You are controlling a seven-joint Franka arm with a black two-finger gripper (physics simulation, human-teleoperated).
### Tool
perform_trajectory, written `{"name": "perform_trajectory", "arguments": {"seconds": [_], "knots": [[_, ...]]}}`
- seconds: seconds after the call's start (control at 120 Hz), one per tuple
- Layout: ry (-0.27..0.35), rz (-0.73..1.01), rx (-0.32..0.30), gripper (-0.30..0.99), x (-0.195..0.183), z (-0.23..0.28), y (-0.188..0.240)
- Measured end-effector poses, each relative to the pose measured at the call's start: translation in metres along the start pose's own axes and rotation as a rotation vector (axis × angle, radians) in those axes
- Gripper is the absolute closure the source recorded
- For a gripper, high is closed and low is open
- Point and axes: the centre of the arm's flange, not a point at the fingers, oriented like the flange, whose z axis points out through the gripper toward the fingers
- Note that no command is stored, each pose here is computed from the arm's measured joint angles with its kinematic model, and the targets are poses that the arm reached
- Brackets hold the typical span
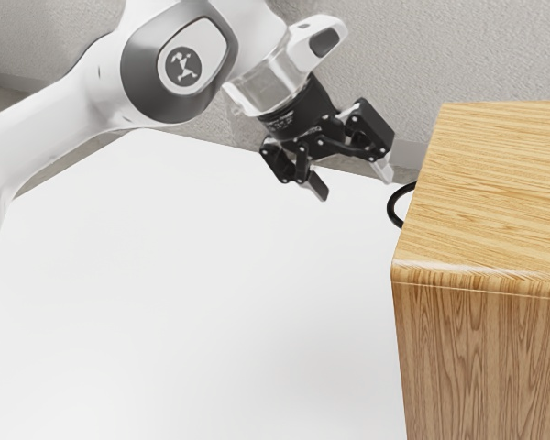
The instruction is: Pull the drawer handle with one arm to open the drawer
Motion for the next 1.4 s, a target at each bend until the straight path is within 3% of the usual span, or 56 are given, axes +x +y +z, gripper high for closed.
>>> {"name": "perform_trajectory", "arguments": {"seconds": [0.85, 1.4], "knots": [[-0.030, -0.073, -0.007, 0.00, -0.012, 0.034, 0.004], [-0.046, -0.133, 0.008, 0.00, -0.016, 0.042, -0.025]]}}
